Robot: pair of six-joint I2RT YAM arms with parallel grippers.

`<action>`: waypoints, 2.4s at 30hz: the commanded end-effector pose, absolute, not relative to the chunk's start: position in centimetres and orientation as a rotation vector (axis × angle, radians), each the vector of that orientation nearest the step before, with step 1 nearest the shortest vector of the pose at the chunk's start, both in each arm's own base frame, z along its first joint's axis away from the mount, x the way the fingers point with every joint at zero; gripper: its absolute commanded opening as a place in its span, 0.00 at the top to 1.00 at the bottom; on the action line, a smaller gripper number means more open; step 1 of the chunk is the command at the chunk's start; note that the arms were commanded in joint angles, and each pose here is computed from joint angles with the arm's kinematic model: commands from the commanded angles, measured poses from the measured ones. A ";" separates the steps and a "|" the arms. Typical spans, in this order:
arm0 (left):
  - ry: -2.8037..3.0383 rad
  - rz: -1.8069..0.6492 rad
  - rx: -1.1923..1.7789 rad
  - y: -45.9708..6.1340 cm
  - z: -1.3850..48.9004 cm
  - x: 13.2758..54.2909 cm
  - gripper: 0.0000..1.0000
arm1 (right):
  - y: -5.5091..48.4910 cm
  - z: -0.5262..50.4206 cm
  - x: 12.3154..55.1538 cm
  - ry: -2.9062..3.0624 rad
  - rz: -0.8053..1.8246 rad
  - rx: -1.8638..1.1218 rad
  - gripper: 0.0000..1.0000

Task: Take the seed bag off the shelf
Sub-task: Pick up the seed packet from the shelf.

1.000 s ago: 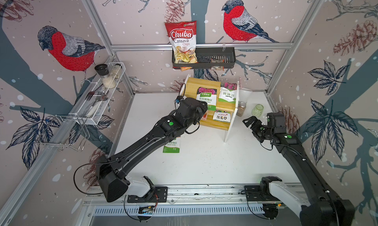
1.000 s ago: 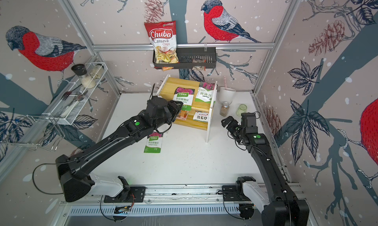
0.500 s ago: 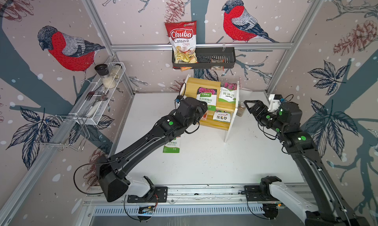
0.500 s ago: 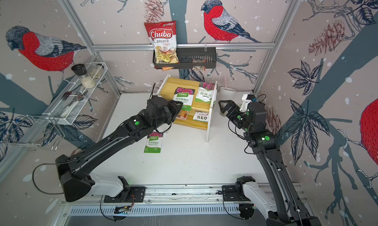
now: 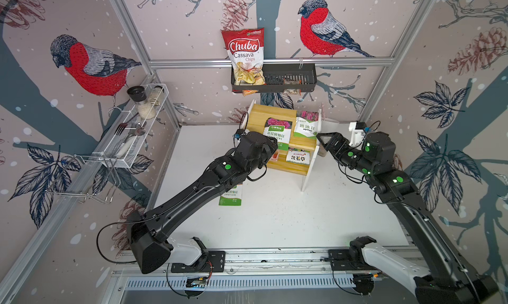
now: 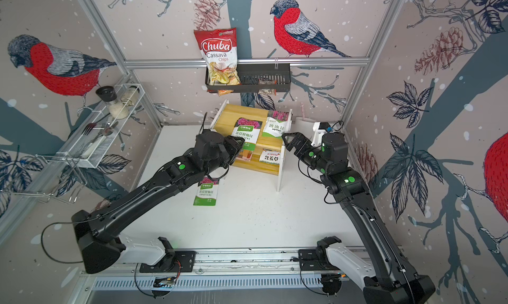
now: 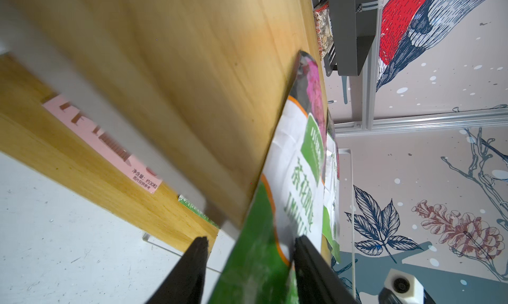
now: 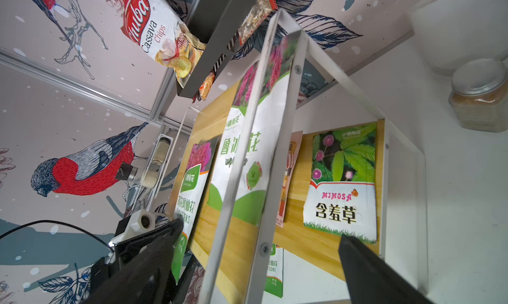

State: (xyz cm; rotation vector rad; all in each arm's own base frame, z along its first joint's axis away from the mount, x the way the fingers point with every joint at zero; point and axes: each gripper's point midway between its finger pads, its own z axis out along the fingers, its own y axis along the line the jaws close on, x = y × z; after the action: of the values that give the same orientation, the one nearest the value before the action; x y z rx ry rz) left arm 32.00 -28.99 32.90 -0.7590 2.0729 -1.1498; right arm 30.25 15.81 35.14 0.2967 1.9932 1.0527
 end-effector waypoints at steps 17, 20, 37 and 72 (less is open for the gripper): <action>2.049 -1.141 -0.729 -28.9 33.9 32.2 0.51 | 14.9 31.1 30.6 2.084 0.969 0.402 0.00; 2.044 -1.148 -0.724 -28.9 34.3 32.2 0.54 | 14.9 31.0 30.6 2.085 0.967 0.406 0.00; 2.035 -1.158 -0.734 -28.3 34.6 31.7 0.67 | 14.9 29.9 30.7 2.105 0.966 0.429 0.00; 1.976 -1.226 -0.717 -28.1 36.8 31.5 1.00 | 14.9 29.1 30.6 2.115 0.976 0.463 0.00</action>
State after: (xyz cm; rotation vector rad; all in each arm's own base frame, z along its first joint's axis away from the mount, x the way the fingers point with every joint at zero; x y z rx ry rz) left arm 31.23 -28.11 35.54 -0.7304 2.0188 -1.1945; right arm 31.31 15.72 32.76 0.3959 1.9801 1.0679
